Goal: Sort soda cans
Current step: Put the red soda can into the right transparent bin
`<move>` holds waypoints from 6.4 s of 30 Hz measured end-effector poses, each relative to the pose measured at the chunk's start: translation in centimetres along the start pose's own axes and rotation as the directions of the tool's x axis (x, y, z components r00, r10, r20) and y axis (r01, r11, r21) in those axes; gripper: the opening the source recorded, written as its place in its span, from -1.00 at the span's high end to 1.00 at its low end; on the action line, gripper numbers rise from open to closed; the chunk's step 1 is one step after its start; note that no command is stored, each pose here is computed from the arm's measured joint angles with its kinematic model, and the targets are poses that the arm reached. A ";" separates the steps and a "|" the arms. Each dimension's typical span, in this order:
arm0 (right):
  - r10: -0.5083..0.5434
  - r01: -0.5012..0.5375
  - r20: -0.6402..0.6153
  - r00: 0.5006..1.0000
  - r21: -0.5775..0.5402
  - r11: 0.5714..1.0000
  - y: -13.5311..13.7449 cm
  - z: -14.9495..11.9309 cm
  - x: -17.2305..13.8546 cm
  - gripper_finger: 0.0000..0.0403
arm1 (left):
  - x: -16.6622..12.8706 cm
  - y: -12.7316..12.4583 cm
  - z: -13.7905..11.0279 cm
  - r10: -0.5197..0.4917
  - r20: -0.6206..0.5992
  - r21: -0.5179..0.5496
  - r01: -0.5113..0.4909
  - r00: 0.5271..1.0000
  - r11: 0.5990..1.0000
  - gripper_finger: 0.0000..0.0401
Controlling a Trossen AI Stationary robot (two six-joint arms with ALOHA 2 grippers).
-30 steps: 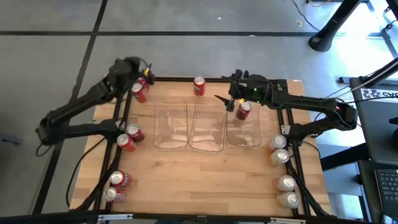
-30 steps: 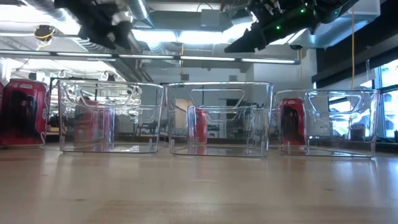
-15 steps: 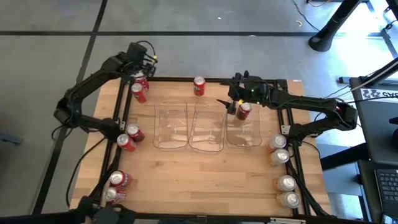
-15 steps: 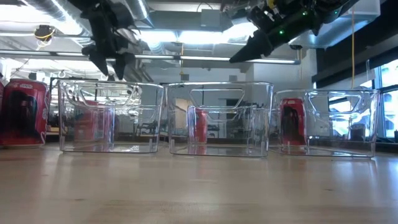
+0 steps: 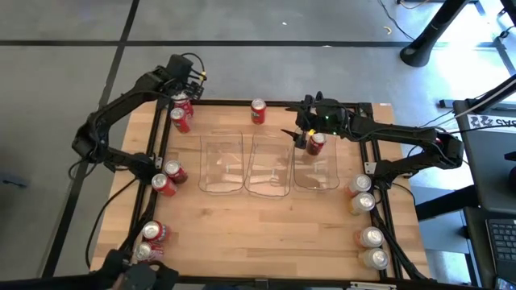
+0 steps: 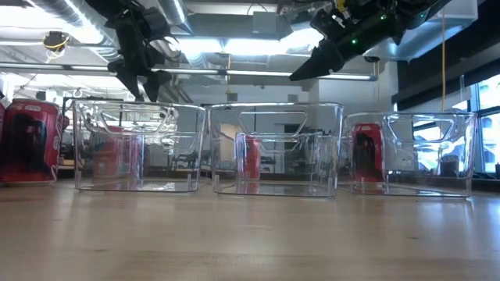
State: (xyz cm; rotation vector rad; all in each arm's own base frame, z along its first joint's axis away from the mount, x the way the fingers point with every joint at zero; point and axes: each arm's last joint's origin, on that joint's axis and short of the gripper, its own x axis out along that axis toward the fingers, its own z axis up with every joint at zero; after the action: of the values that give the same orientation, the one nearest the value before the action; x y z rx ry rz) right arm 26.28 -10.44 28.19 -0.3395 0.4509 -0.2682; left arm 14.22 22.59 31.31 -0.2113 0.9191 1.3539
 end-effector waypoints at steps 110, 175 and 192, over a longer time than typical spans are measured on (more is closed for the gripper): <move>0.032 -0.019 -0.122 0.992 0.107 0.994 0.2 -0.5 -2.6 -0.78 | 0.0 -5.8 1.1 -0.043 -0.167 0.328 0.097 0.985 0.940 -0.58; 0.330 -0.275 -0.086 0.940 0.380 0.883 7.2 1.2 -14.8 -0.78 | -15.3 -30.7 2.1 -0.916 0.151 0.627 0.680 0.372 0.380 -0.55; 0.179 -0.118 -0.165 0.970 0.325 0.938 7.7 -0.9 -13.5 0.95 | -14.8 -31.6 1.9 -0.924 0.145 0.658 0.664 0.353 0.357 -0.55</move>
State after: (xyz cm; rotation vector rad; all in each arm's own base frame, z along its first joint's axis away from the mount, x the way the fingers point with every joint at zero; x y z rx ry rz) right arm 15.52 0.74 29.62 0.0335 0.6120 -0.2209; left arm 44.21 4.70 30.90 0.0927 0.5079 0.0968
